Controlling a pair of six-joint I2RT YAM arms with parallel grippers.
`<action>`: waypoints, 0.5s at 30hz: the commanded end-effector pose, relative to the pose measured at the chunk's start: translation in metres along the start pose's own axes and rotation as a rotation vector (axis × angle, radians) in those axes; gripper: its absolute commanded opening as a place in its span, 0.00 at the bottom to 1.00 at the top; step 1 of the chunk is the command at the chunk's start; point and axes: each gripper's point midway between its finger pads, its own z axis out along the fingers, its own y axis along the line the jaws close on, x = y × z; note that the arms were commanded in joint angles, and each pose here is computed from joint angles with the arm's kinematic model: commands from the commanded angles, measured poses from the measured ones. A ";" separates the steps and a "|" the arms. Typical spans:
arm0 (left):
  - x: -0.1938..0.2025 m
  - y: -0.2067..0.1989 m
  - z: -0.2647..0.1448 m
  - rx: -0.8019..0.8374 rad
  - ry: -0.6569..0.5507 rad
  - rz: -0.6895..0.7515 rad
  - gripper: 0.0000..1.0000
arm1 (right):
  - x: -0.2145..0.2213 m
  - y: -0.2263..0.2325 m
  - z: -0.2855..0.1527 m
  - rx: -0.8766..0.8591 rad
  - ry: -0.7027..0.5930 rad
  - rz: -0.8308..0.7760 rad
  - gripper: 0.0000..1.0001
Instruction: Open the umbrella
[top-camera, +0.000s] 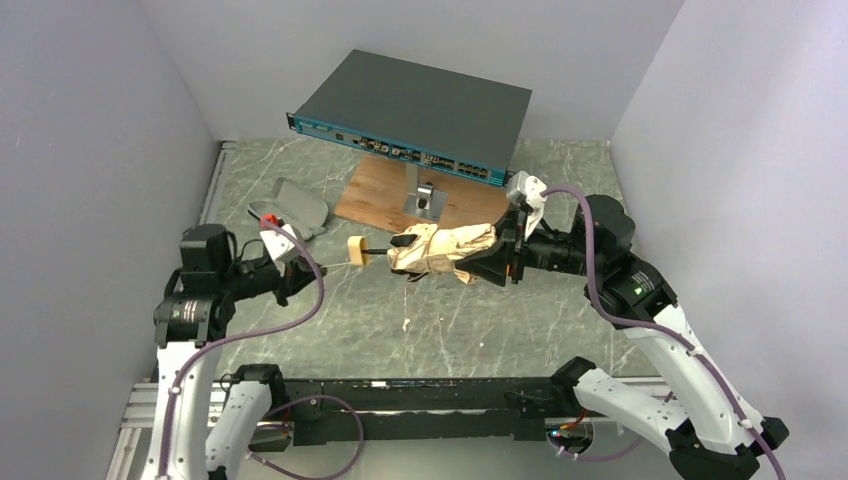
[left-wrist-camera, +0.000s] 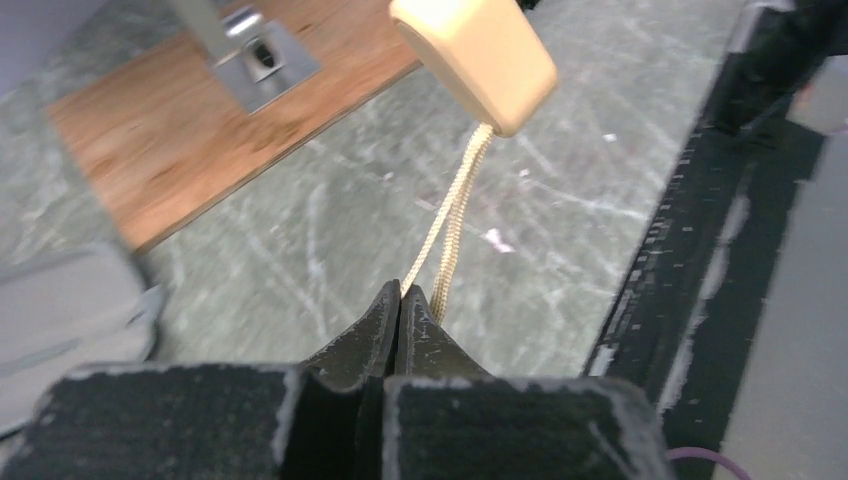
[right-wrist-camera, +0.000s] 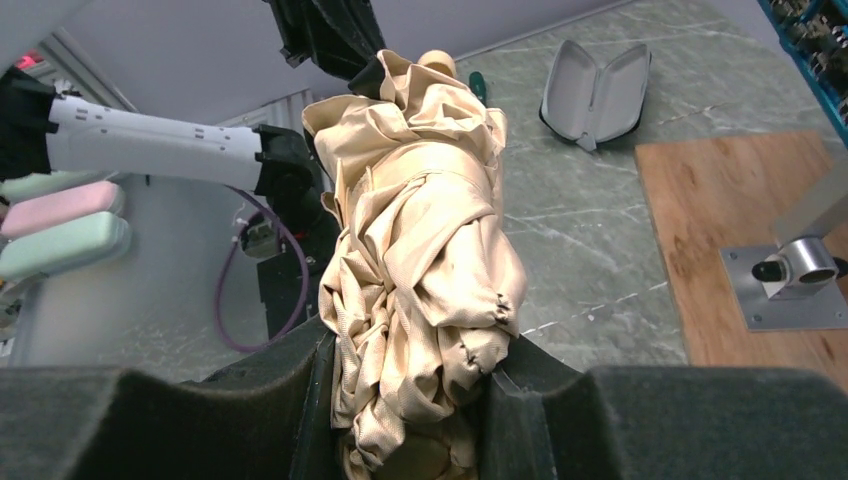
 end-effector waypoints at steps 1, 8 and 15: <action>0.027 0.031 -0.021 -0.183 0.076 0.054 0.00 | -0.016 -0.001 -0.014 0.032 -0.059 -0.013 0.00; -0.009 0.030 -0.023 -0.080 0.032 0.143 0.98 | 0.005 -0.012 -0.005 0.041 0.010 0.037 0.00; -0.051 0.023 0.000 -0.082 0.010 0.387 1.00 | 0.014 -0.030 0.007 0.075 0.056 0.070 0.00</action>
